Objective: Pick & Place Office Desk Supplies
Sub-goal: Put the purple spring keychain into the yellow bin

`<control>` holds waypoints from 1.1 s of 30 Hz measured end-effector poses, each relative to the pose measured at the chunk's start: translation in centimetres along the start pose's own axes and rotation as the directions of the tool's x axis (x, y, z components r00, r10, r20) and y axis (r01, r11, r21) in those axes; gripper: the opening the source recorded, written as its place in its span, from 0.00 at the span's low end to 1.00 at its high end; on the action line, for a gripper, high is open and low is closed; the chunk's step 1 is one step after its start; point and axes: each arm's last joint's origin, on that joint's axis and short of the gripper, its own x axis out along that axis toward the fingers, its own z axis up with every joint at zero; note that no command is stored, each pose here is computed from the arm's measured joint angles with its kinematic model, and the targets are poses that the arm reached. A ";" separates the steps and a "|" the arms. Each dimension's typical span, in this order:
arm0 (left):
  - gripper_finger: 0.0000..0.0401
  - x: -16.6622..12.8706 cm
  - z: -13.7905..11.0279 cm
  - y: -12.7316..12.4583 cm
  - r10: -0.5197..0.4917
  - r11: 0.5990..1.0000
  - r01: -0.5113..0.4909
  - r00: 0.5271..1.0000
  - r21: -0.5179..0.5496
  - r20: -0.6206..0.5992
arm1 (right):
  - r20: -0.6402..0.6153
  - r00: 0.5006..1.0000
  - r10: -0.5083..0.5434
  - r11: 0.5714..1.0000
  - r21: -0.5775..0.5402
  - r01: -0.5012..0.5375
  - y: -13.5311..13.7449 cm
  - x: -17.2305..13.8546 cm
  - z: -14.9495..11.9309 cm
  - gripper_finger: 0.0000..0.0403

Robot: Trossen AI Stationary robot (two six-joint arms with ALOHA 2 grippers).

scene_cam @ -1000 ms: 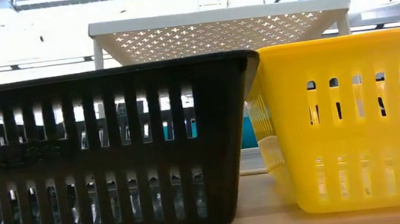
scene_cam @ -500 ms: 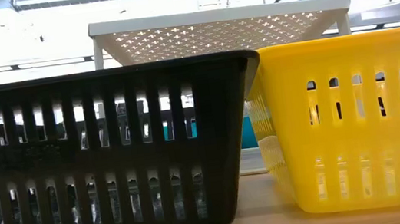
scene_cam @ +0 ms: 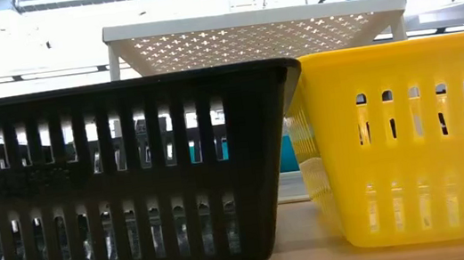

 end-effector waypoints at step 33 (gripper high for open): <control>0.00 -0.1 0.5 0.0 -0.051 0.996 0.053 0.998 -0.074 0.030 | -0.095 0.995 0.023 0.977 -0.208 -0.042 0.3 5.5 -1.2 0.41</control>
